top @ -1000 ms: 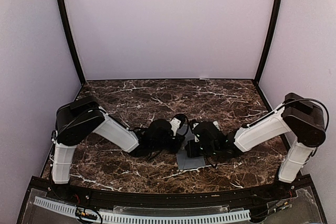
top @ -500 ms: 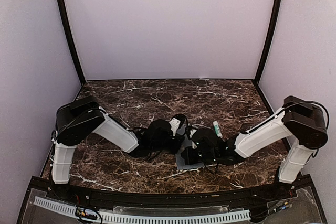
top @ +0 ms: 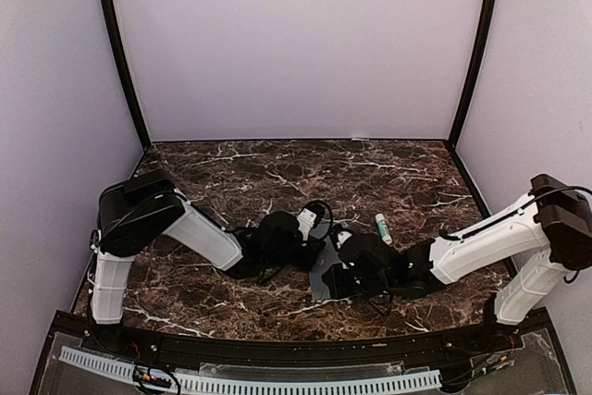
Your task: Place the letter into the envelope and seal it
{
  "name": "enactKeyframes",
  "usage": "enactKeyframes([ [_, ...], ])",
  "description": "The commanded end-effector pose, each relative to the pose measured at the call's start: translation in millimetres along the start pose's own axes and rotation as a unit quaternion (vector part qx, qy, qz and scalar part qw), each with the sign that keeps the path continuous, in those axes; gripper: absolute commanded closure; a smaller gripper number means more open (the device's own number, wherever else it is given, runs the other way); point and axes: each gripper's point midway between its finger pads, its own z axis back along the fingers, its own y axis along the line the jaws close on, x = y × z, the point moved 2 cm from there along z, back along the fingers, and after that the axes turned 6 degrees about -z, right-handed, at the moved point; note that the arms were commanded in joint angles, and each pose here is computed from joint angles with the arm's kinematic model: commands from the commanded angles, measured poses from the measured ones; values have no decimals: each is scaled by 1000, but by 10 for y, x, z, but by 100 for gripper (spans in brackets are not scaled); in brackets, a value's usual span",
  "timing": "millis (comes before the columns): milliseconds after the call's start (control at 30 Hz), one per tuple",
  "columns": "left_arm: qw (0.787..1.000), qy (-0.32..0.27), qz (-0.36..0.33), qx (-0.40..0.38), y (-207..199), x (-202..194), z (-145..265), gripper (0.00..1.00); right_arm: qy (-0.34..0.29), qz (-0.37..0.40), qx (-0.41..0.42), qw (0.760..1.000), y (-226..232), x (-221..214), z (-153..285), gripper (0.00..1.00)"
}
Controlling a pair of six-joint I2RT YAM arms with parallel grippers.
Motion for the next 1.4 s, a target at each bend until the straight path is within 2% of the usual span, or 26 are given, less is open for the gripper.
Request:
enactKeyframes([
  [0, 999, 41, -1, -16, -19, -222, 87, 100, -79, -21, -47, 996, -175, 413, 80, 93],
  [200, 999, 34, 8, -24, -42, -189, 108, 100, -87, -32, -36, 995, -228, 604, -122, 94],
  [467, 999, 34, 11, -27, -53, -185, 113, 100, -82, -31, -24, 996, -209, 651, -400, 94],
  [767, 999, 33, 3, -30, -68, -140, 166, 100, -45, -47, -86, 994, -598, 356, -527, 97],
  [933, 999, 14, -5, -32, -75, 0, 273, 100, -18, -53, -83, 995, -678, 170, -548, 98],
  [1100, 997, -3, -1, -81, -219, 85, 398, 100, -9, -54, -83, 995, -718, 98, -536, 99],
  [1367, 995, 16, 7, -99, -284, -26, 266, 100, -6, -53, -76, 996, -686, 81, -531, 100],
])
